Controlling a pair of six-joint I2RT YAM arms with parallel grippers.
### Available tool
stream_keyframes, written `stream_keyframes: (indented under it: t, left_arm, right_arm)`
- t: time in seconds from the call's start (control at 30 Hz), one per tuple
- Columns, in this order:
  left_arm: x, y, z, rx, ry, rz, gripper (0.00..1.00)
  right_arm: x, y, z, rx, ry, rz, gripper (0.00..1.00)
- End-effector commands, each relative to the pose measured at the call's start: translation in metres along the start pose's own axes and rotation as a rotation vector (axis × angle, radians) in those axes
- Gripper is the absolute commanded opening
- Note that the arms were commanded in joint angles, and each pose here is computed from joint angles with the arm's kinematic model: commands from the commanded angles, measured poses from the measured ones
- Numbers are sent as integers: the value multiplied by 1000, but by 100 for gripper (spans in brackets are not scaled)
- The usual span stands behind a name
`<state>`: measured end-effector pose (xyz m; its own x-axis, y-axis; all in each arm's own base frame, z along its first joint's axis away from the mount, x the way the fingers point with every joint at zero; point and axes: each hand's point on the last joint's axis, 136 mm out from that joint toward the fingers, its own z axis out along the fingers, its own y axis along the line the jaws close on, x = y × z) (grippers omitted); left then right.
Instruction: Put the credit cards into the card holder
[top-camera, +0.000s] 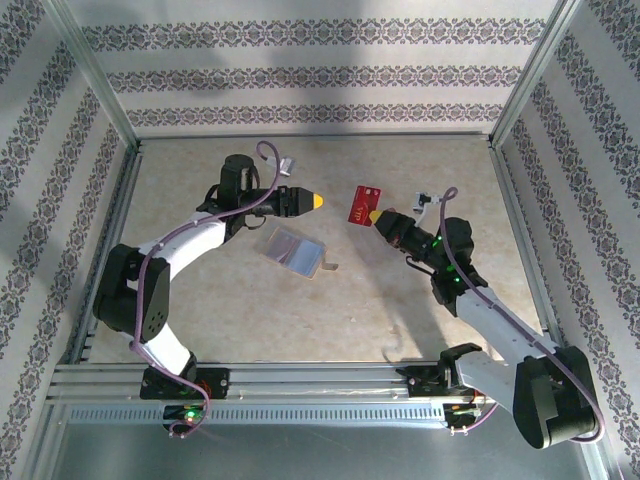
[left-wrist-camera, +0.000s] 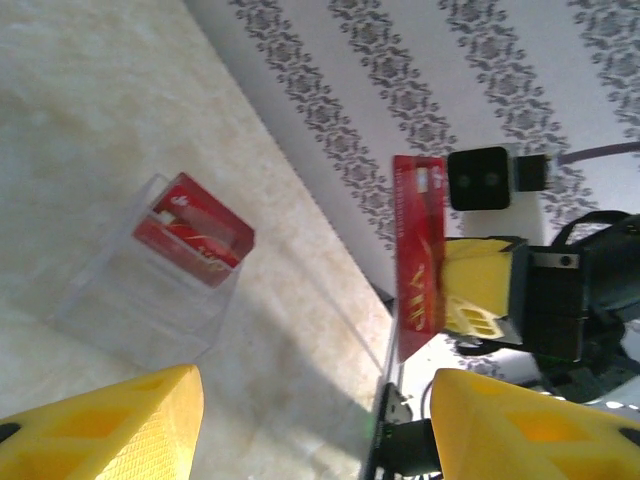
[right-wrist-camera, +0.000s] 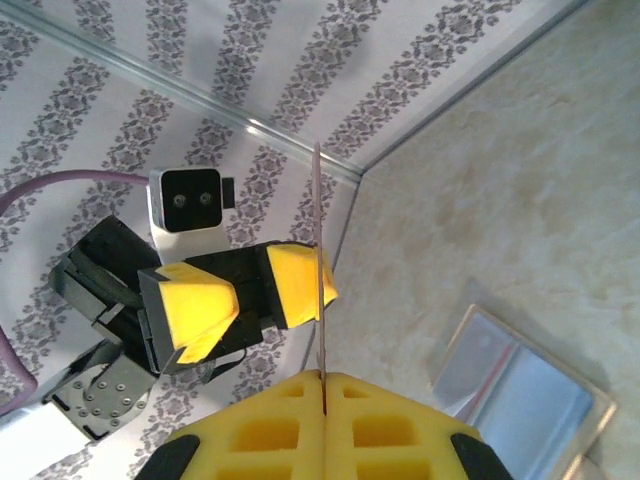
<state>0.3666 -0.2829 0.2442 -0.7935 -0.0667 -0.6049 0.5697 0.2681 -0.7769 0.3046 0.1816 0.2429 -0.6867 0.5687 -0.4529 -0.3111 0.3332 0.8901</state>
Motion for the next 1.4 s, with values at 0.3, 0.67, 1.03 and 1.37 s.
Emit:
stream_keyframes:
  t: [0.3,0.67,1.03,1.37]
  left_arm:
    - [21,-40,28,148,69,65,59]
    - [28,-60,39,222,109,72,9]
    - [32,-67,35,256,106,72,0]
    - [42,-65,37,250,131,68,0]
  right_arm:
    - [14,29,18,-133,40,-37,0]
    - [18,29,16,-132,53,-40,0]
    - [20,29,8,-120,90,-112,43]
    - [9,36,22,-169,94,-101,30]
